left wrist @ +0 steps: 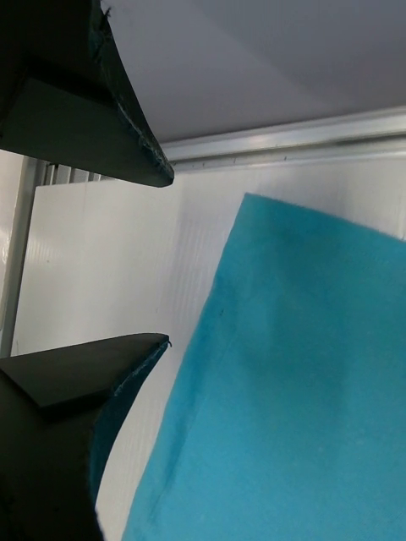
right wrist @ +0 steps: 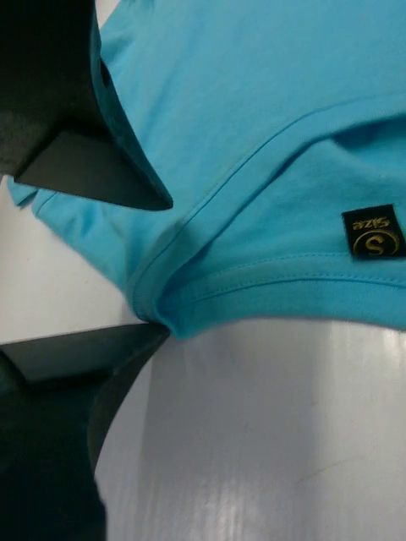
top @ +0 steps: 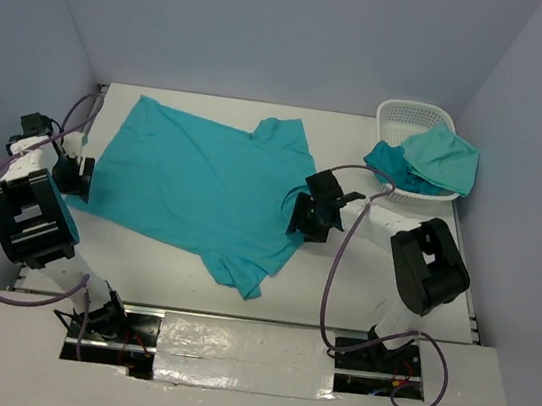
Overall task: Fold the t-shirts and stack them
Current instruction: Flatten out the tshirt
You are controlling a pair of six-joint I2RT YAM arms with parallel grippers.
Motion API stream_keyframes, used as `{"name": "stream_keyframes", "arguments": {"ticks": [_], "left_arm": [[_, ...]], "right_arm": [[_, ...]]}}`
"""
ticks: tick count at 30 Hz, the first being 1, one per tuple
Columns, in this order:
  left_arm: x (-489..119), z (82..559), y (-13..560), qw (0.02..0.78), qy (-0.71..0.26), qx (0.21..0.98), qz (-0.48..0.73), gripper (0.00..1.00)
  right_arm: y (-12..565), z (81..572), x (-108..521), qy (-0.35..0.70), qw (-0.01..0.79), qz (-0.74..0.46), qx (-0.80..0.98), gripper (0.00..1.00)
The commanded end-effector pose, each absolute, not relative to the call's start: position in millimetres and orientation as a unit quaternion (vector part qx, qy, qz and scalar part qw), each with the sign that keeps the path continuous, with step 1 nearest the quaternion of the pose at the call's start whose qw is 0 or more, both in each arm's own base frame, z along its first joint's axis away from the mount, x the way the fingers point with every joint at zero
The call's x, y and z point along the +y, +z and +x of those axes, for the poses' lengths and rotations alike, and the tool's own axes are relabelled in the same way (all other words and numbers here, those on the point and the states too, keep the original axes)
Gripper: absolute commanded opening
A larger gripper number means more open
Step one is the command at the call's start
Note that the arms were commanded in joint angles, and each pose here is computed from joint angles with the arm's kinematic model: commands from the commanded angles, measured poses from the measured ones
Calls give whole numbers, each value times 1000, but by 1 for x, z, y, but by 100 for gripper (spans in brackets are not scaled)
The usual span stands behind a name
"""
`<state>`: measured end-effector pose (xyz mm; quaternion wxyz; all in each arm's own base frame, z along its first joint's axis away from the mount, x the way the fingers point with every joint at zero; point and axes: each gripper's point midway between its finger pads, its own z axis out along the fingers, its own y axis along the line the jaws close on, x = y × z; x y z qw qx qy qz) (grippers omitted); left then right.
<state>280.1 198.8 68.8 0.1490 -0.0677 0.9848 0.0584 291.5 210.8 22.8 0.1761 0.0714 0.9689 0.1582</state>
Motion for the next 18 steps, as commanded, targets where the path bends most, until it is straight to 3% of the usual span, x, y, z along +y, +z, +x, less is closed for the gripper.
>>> {"name": "stream_keyframes", "arguments": {"ticks": [1,4,5,8,11,18], "left_arm": [[215,284,82,178,85,978,-63,82],[221,281,84,177,86,978,-68,83],[222,281,85,177,86,978,-66,83],[220,279,85,179,85,979,-55,82],[205,281,81,190,48,980,-32,79],[170,272,71,159,10,987,37,77]], "right_arm": [[7,298,219,157,182,86,967,61],[-3,291,211,138,170,91,972,41],[-5,288,205,130,170,94,972,24],[7,297,185,124,195,124,965,0],[22,323,137,120,227,177,950,0],[41,355,90,82,253,171,949,0]]}}
